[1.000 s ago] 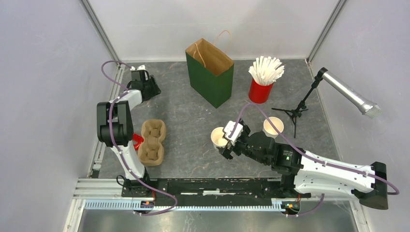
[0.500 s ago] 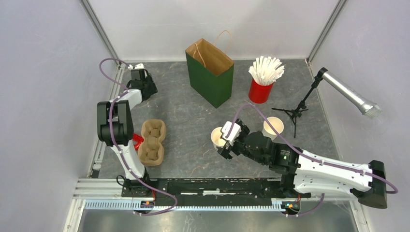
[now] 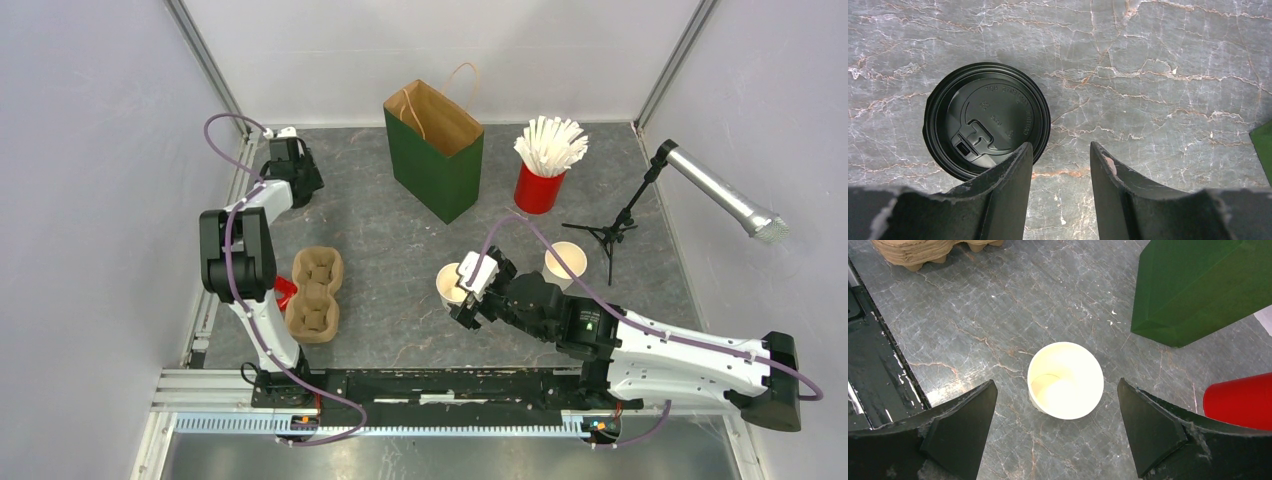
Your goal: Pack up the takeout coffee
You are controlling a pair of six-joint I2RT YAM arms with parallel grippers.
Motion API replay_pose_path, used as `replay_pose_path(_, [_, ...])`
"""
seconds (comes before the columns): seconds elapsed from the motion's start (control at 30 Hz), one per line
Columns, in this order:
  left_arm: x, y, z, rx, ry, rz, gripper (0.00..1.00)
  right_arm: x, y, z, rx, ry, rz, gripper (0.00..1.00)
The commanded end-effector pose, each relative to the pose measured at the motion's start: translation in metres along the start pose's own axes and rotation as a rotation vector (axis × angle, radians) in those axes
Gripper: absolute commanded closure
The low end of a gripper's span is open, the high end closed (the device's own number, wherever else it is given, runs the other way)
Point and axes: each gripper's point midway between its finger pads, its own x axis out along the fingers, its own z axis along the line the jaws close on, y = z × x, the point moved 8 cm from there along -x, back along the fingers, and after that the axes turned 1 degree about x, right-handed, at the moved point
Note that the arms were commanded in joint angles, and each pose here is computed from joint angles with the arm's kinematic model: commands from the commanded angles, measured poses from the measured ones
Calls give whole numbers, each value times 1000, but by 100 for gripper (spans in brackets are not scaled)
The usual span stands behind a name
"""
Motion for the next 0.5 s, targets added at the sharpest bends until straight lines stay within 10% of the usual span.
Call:
replay_pose_path(0.0, [7,-6,3,53,-24,-9,47,-1,-4,-2,-2,15,-32,2])
replay_pose_path(0.27, [17,6,6,59,-40,24,50,-2,-3,-2,-1,20,-34,2])
replay_pose_path(0.47, [14,4,1,68,21,14,75,-1,-3,-2,-1,17,-32,2])
